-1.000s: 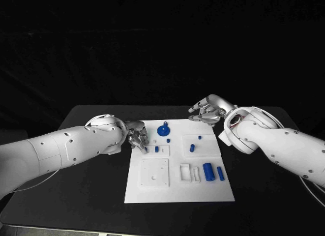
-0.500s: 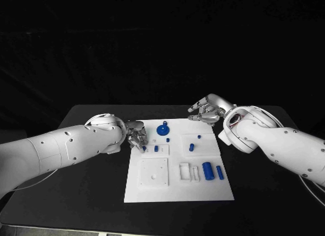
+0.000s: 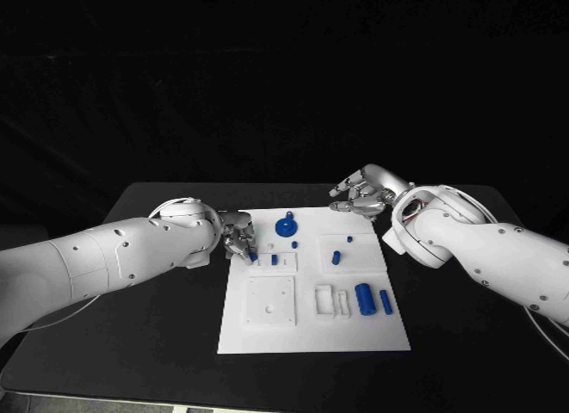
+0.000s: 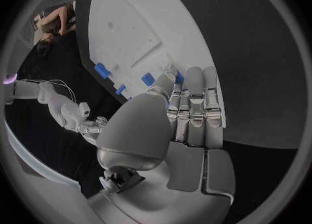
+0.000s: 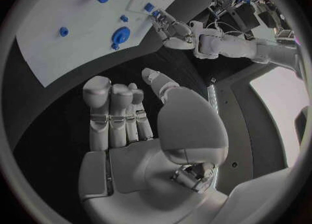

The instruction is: Assemble the parts on the task board

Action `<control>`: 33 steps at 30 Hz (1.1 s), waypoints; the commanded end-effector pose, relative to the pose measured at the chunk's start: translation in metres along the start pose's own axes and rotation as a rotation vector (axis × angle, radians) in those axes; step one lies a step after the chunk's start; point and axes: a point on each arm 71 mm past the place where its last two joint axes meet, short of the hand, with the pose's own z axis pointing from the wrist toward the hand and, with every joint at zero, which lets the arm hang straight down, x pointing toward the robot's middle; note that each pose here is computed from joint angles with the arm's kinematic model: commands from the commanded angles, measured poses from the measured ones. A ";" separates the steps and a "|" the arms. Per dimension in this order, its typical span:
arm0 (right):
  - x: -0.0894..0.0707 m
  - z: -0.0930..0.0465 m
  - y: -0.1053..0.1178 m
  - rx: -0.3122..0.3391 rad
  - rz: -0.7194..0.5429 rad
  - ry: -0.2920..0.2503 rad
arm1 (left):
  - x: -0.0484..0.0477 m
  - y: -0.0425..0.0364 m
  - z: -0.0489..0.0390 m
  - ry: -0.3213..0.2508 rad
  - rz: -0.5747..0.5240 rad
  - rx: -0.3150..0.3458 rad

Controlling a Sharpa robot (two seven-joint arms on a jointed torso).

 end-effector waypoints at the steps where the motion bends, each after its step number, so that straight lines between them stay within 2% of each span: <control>1: 0.001 0.000 0.002 -0.014 -0.010 0.012 | 0.0101 0.0022 0.0016 0.052 0.017 -0.021; 11: 0.002 0.000 0.002 -0.015 -0.010 0.014 | 0.0133 -0.0008 0.0057 0.033 0.001 -0.021; 24: 0.001 0.000 0.002 -0.014 -0.011 0.013 | 0.0126 0.0017 0.0064 0.009 -0.026 -0.028; 33: 0.001 0.000 0.000 -0.011 -0.011 0.011 | 0.0067 0.0067 0.0043 -0.068 -0.104 -0.016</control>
